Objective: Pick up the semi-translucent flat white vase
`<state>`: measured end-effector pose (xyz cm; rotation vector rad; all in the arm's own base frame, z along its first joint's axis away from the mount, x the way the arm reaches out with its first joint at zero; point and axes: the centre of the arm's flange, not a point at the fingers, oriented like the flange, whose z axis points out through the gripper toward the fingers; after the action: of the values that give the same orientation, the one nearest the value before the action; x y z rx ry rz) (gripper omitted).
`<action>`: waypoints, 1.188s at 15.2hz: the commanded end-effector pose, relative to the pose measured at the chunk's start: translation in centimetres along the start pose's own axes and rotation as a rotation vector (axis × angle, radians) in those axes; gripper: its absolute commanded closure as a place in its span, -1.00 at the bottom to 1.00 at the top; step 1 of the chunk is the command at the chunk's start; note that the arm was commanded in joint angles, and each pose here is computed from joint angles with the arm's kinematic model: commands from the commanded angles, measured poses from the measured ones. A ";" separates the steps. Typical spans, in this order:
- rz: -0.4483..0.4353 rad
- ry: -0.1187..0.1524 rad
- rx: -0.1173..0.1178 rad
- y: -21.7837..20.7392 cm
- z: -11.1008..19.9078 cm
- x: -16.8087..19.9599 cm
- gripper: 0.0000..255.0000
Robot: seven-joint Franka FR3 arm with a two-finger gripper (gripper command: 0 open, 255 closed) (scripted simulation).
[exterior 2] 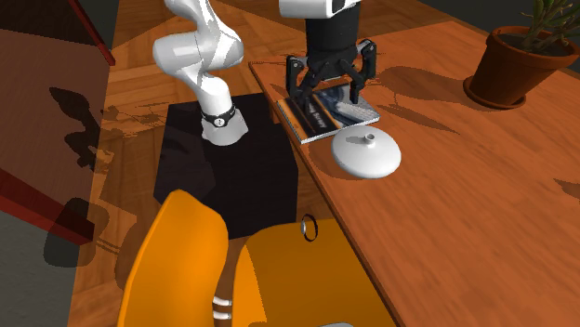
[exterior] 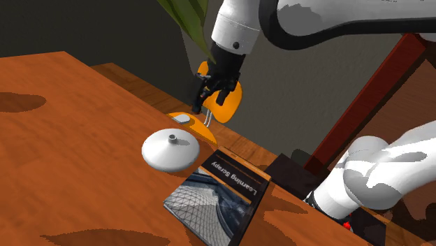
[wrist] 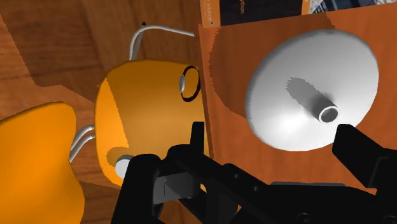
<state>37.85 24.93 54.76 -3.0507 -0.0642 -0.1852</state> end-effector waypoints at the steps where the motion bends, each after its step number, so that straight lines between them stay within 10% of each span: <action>1: 0.000 -0.004 0.002 -2.5 1.1 0.2 -1.00; 16: -0.003 -0.015 0.004 -8.3 7.7 0.9 -1.00; 17: -0.003 -0.015 0.004 -8.4 7.7 0.9 1.00; 18: -0.003 -0.015 0.004 -8.4 7.7 0.9 1.00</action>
<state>39.28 33.94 48.00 -3.0485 -0.0703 -0.1621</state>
